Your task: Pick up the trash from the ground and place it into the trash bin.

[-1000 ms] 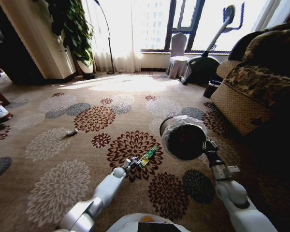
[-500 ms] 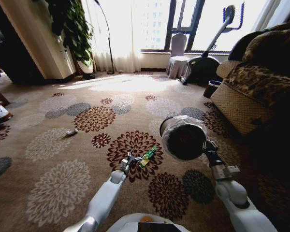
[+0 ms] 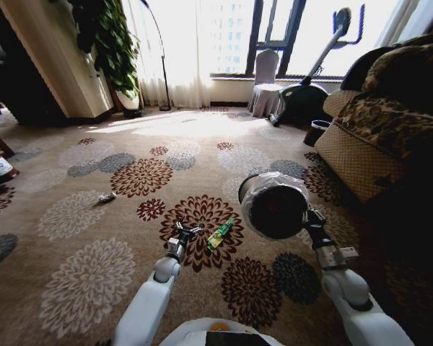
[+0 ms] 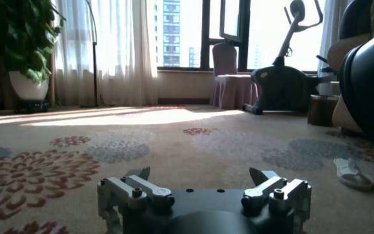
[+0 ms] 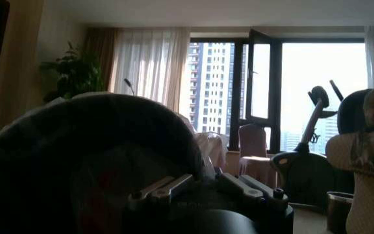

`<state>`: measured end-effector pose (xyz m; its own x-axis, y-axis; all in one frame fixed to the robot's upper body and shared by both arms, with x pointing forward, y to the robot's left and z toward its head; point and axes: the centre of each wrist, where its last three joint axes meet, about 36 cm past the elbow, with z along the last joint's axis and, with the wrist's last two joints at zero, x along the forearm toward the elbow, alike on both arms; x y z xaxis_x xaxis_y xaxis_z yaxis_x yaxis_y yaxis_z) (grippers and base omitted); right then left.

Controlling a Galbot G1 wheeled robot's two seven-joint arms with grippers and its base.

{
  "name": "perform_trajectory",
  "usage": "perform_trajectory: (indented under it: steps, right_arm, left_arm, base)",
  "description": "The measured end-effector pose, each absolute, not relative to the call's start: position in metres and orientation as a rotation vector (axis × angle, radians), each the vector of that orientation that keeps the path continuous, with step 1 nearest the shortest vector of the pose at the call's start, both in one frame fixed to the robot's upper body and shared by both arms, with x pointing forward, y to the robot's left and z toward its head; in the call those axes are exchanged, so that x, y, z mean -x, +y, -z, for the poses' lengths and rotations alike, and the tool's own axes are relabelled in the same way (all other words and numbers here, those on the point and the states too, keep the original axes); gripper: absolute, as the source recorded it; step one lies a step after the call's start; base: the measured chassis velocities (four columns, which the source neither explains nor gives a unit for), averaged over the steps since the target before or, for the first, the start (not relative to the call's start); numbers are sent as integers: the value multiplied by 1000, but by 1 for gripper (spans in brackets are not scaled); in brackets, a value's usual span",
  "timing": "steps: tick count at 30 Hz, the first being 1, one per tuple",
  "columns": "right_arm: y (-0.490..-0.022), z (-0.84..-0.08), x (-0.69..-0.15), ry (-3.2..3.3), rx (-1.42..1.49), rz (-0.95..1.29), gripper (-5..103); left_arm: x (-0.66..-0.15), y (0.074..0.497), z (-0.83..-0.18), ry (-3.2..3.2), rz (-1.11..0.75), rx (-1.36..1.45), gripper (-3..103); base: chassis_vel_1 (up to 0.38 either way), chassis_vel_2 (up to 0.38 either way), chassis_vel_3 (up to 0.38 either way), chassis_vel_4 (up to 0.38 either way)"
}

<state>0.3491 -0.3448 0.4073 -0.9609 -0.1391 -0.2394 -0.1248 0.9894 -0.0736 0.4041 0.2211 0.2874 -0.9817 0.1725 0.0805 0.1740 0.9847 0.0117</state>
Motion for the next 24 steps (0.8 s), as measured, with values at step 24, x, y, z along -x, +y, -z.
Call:
perform_trajectory:
  steps: [24]
  right_arm:
    - [-345,-407,-349,2887,194,84,0]
  left_arm:
    - [-311,262,-428,-3293,114,-221,100]
  base:
    - [0,0,0,0]
